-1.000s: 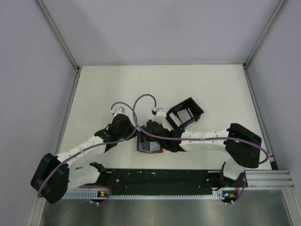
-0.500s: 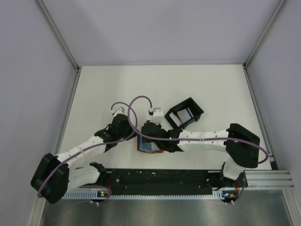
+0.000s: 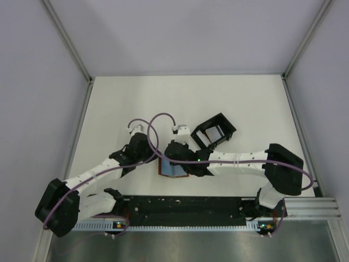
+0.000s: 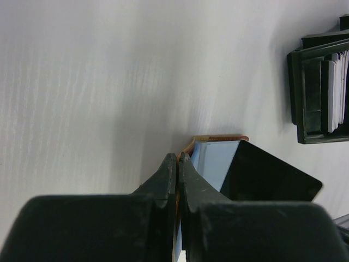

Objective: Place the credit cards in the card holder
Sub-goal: Turn over the card slot in the card holder.

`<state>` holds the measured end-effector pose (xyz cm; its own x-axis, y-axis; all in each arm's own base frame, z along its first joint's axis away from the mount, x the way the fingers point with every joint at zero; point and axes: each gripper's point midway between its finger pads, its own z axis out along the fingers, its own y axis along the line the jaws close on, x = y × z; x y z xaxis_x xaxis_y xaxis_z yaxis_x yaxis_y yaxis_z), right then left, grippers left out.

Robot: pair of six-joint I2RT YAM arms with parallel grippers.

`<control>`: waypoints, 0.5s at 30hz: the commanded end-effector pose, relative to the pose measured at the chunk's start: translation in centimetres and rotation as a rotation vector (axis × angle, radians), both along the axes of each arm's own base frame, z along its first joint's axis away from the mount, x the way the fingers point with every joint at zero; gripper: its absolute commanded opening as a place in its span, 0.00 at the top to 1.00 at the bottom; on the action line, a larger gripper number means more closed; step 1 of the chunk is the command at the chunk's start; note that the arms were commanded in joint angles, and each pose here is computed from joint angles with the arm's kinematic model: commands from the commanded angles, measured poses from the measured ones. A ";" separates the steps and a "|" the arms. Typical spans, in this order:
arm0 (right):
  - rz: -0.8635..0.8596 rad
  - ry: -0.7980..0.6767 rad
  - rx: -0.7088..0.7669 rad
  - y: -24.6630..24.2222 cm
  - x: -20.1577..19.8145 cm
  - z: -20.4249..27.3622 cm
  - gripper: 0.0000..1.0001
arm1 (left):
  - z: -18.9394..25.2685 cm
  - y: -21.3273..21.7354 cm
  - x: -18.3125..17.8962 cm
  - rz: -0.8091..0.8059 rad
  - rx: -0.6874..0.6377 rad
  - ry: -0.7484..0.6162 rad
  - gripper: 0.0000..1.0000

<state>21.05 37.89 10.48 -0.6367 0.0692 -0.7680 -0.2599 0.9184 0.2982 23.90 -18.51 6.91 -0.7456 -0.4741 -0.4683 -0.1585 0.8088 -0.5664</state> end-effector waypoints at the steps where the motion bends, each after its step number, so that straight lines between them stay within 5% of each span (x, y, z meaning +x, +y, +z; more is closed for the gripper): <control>1: 0.063 -0.094 0.112 1.0 -0.1 5.4 1.00 | -0.7 1.2 0.2 0.040 0.043 -0.016 1.00; 15: 0.166 0.132 0.208 -2.6 0.0 0.8 1.00 | -5.0 2.3 -1.0 0.061 0.098 0.062 1.00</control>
<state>22.21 34.50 11.21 -0.7033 0.1152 -0.7015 -0.3048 0.8426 0.4440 22.41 -16.36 2.20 -0.7622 -0.4632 -0.4522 -0.2364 0.8495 -0.4717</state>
